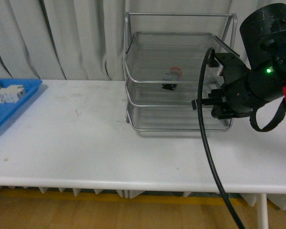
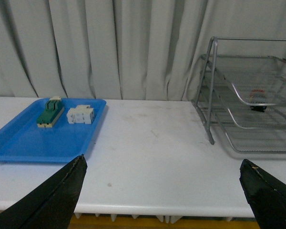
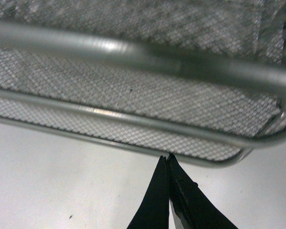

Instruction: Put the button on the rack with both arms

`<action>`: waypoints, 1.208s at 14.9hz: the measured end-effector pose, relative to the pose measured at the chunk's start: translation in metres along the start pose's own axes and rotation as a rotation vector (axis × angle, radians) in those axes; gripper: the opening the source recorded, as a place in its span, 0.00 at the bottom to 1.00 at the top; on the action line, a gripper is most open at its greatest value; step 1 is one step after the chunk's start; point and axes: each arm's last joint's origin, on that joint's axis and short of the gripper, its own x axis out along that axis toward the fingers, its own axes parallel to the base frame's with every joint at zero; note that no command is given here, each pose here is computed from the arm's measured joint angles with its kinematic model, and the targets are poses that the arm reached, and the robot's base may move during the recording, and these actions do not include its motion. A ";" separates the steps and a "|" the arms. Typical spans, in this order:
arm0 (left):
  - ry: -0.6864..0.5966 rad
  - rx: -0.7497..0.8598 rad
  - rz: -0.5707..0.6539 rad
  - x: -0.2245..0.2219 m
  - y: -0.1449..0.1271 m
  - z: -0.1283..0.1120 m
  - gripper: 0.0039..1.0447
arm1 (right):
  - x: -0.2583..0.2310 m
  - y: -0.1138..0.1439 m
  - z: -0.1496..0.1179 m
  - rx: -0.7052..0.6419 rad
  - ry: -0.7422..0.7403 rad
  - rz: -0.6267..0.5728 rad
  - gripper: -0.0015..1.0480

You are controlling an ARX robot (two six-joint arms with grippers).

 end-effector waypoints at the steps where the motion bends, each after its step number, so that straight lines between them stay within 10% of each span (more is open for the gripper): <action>1: 0.000 0.000 0.000 0.000 0.000 0.000 0.94 | -0.010 0.002 -0.007 0.017 -0.006 0.031 0.02; 7: 0.000 0.000 0.000 0.000 0.000 0.000 0.94 | -0.120 -0.026 -0.062 0.185 -0.186 0.183 0.02; 14: 0.000 0.000 0.000 0.000 0.000 0.000 0.94 | -0.188 -0.129 -0.092 0.425 -0.410 -0.057 0.02; 18: 0.000 0.000 0.000 0.000 0.000 0.000 0.94 | -0.224 -0.096 -0.106 0.120 -0.801 -0.195 0.02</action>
